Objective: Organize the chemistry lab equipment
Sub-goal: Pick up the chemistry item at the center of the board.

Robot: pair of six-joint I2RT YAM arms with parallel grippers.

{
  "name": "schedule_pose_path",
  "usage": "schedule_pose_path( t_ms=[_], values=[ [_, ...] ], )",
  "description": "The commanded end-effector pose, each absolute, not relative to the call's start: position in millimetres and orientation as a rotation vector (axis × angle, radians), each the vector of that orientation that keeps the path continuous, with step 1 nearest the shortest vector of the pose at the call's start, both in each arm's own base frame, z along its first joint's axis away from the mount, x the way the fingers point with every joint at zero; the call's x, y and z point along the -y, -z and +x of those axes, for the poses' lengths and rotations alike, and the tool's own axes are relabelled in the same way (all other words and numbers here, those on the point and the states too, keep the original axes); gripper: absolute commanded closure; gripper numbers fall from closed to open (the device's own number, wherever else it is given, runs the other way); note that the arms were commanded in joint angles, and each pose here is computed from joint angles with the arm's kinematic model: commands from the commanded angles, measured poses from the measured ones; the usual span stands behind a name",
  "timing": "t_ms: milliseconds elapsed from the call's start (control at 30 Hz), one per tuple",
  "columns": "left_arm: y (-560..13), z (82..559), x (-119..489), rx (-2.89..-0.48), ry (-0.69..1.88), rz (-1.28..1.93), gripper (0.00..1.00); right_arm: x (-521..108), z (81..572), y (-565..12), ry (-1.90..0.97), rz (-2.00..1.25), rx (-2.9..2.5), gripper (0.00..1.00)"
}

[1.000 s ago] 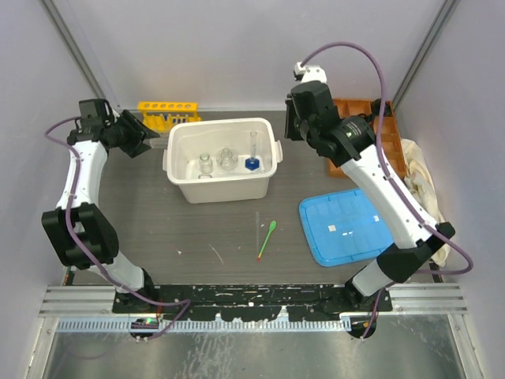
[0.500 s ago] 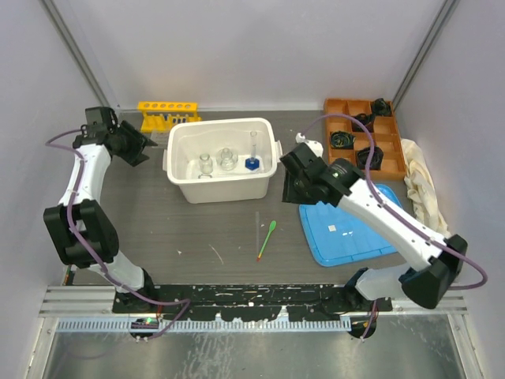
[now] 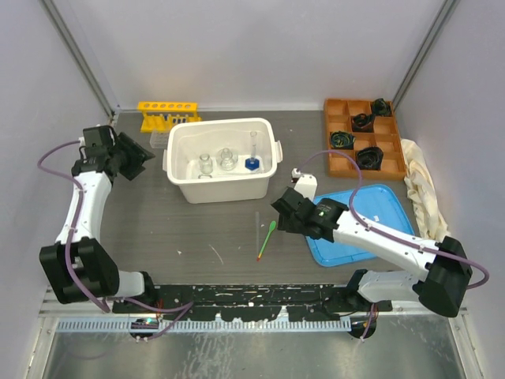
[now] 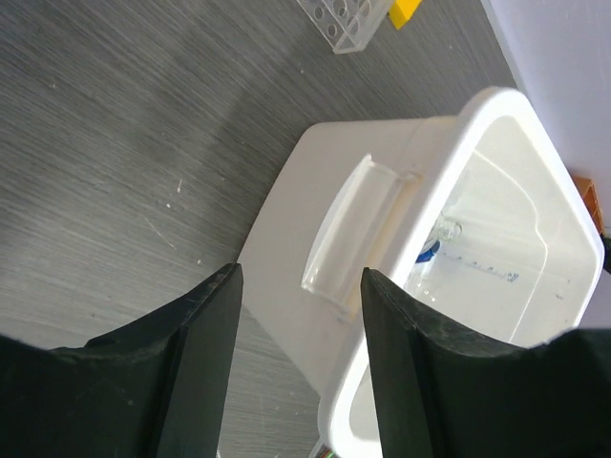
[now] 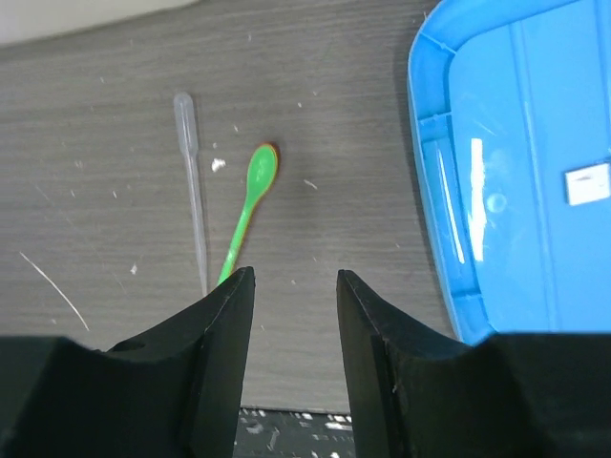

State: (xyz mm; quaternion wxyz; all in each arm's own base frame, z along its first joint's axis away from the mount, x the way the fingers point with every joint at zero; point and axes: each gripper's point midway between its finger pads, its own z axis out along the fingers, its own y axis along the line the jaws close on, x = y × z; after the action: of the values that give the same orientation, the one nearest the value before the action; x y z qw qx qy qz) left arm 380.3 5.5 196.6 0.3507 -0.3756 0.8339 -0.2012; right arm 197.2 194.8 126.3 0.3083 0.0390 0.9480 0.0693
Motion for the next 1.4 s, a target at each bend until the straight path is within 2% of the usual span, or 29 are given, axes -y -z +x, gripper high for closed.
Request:
schedule_pose_path(
  t_ms=[0,167,433,1067,1133,1267,1367],
  values=[
    [-214.1,368.1,0.2,-2.115,0.525,-0.846,0.45,-211.8,225.3,-136.3,-0.319,0.293,-2.33,0.54],
    [-215.8,347.8,3.4,-2.109,0.517,-0.812,0.44,-232.0,220.9,-104.1,-0.402,0.376,-2.377,0.57],
    [-209.7,339.6,9.7,-2.128,0.528,-0.792,0.43,-262.4,216.7,-74.8,-0.349,0.372,-2.419,0.56],
    [-207.7,336.5,13.1,-2.124,0.547,-0.769,0.42,-251.1,205.2,-7.9,-0.166,0.368,-2.491,0.57],
    [-207.9,335.6,12.9,-2.125,0.544,-0.767,0.42,-252.0,203.8,-4.6,-0.165,0.364,-2.501,0.63],
    [-208.8,336.2,13.4,-2.124,0.546,-0.764,0.42,-250.4,202.7,-9.9,-0.172,0.344,-2.496,0.97],
    [-207.5,337.1,13.2,-2.127,0.547,-0.767,0.42,-244.6,202.9,-21.2,-0.163,0.337,-2.474,0.99]
  ],
)
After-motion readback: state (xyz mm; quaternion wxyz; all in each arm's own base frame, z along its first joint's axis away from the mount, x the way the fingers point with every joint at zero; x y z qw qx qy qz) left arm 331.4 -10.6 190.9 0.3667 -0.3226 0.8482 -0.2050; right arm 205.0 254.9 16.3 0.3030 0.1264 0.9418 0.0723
